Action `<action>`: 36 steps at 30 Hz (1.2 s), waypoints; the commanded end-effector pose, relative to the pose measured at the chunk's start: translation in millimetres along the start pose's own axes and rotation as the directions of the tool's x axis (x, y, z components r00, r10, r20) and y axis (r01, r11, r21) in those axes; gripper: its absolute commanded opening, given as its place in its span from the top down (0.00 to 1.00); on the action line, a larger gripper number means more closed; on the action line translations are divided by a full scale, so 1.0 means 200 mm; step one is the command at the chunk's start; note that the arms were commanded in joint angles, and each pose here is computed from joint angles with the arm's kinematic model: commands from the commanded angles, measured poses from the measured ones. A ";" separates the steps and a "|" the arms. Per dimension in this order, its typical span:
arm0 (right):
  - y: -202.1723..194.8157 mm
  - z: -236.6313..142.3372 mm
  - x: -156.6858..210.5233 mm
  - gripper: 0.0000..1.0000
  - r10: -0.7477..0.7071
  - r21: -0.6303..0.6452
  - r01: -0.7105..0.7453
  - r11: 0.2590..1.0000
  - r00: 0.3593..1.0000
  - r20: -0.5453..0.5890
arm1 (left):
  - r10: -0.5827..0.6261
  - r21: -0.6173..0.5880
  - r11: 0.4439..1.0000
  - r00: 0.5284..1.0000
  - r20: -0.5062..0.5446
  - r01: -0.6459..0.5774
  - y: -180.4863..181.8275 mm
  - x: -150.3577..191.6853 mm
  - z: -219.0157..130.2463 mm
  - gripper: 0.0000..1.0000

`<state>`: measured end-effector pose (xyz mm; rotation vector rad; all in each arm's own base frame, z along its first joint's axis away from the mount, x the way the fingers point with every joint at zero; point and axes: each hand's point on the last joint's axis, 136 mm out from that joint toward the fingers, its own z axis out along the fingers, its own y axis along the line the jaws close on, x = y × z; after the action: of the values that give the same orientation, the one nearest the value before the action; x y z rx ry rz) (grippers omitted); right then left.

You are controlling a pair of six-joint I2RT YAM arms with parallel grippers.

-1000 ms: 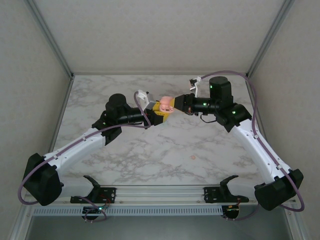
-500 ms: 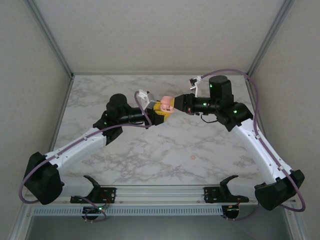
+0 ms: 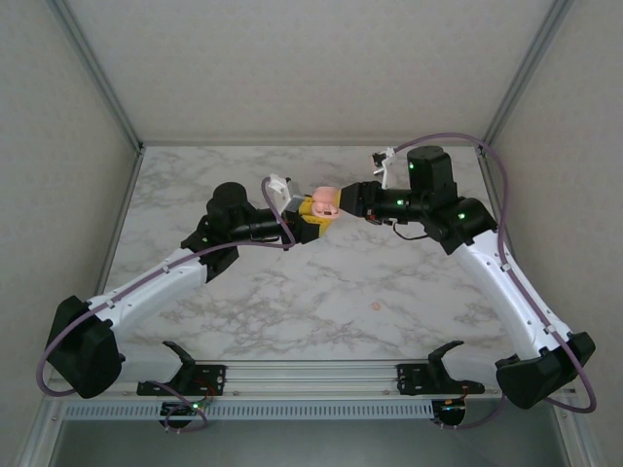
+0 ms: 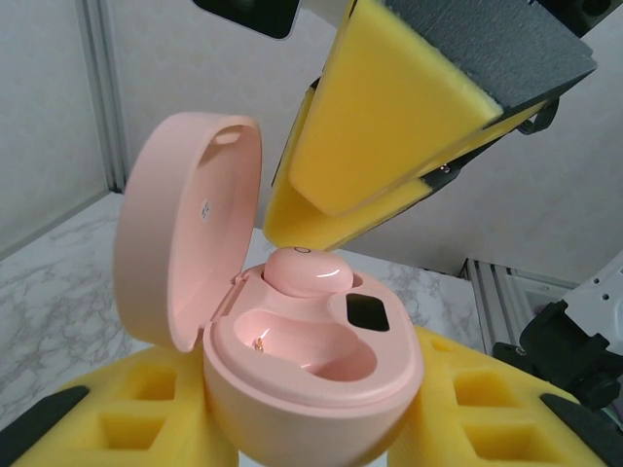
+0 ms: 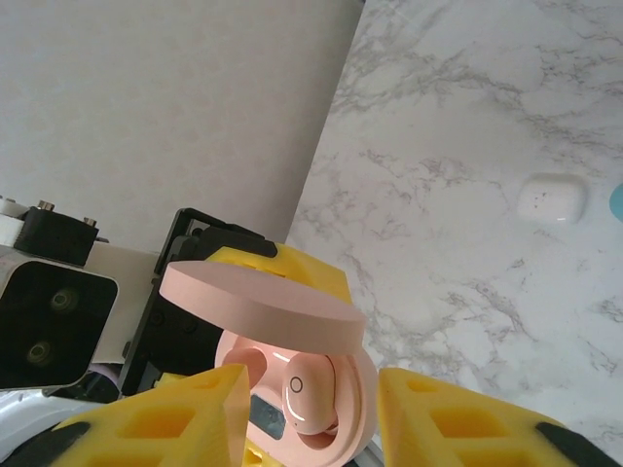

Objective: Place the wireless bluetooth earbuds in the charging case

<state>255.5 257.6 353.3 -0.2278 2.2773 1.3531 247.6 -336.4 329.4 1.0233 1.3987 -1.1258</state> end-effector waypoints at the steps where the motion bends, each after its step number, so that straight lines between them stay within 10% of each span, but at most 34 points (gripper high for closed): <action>1: 0.08 -0.05 -0.02 0.65 -0.027 -0.018 0.027 0.999 0.999 0.025 | 0.069 0.010 0.998 0.996 0.051 -0.070 -0.04 -0.12 0.00 0.85; 13: -0.12 -0.30 0.00 0.63 -0.064 0.258 0.013 0.966 0.979 0.191 | 0.085 -0.066 0.994 0.996 0.039 -0.082 0.01 -0.09 -0.02 0.85; 22: -1.00 -0.35 0.53 0.61 0.296 0.706 -0.270 0.655 0.951 0.088 | 0.086 -0.153 0.985 0.995 0.053 -0.077 0.02 -0.10 -0.11 0.85; 36: -1.22 -0.03 1.04 0.50 0.639 0.658 -0.515 0.550 0.767 0.066 | 0.092 -0.172 0.982 0.994 0.058 -0.080 0.00 -0.12 -0.15 0.85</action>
<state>160.2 137.9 62.7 0.6573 3.0186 0.5949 249.5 -308.1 346.8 0.9128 1.3821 -0.9601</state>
